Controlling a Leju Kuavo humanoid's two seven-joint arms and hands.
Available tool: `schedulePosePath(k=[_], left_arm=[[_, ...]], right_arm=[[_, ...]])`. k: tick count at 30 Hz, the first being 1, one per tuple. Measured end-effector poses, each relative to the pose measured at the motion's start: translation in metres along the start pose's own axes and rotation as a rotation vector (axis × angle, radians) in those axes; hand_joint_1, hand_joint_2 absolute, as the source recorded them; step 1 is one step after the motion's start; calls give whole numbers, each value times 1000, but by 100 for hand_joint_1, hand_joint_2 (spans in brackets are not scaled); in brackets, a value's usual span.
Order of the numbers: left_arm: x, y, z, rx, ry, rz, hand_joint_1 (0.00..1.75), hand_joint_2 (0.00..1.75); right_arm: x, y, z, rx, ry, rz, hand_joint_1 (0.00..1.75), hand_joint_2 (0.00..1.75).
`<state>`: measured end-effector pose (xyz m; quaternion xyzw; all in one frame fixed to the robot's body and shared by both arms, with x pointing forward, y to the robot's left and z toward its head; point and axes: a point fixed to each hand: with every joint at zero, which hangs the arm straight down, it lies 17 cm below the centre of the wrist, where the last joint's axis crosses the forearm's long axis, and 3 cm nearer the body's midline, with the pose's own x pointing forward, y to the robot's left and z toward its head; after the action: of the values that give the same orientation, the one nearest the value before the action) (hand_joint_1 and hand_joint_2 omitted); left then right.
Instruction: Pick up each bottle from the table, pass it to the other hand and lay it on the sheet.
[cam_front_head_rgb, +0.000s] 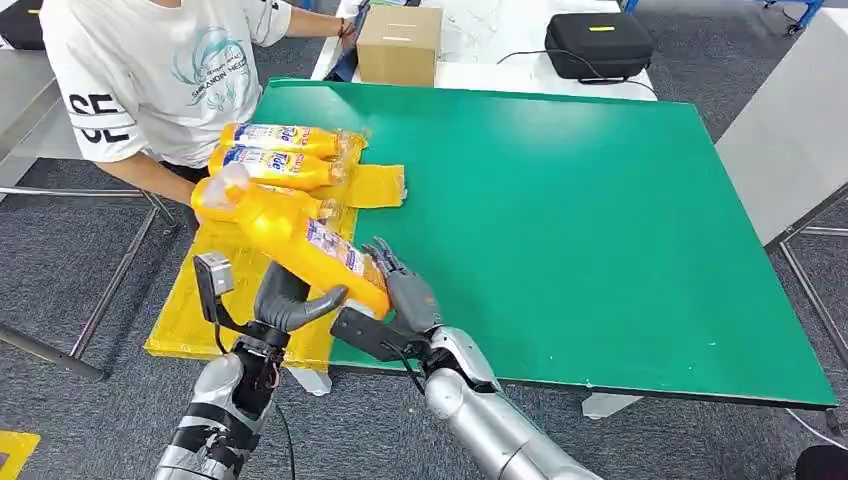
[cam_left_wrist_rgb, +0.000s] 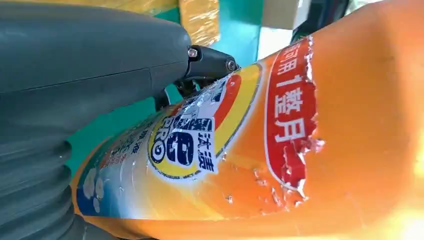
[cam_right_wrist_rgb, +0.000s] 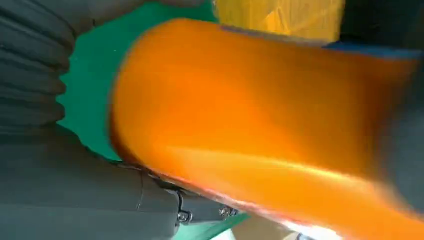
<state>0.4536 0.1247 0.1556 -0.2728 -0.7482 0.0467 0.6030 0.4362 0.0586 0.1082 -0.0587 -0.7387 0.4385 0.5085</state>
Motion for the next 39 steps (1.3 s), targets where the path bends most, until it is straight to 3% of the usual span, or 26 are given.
schedulePosePath(k=[14, 22, 27, 39], left_arm=[[20, 12, -4, 34, -57, -56, 175, 175], [27, 47, -20, 58, -91, -718, 175, 175], [26, 86, -33, 30, -59, -1068, 175, 175], [17, 140, -30, 5, 49, -1299, 175, 175]], right_arm=[[-16, -28, 7, -121, 39, -89, 0, 175], [-5, -68, 8, -262, -1, -209, 0, 175], [2, -87, 12, -314, -27, -261, 0, 175], [11, -99, 16, -335, -59, -286, 0, 175]])
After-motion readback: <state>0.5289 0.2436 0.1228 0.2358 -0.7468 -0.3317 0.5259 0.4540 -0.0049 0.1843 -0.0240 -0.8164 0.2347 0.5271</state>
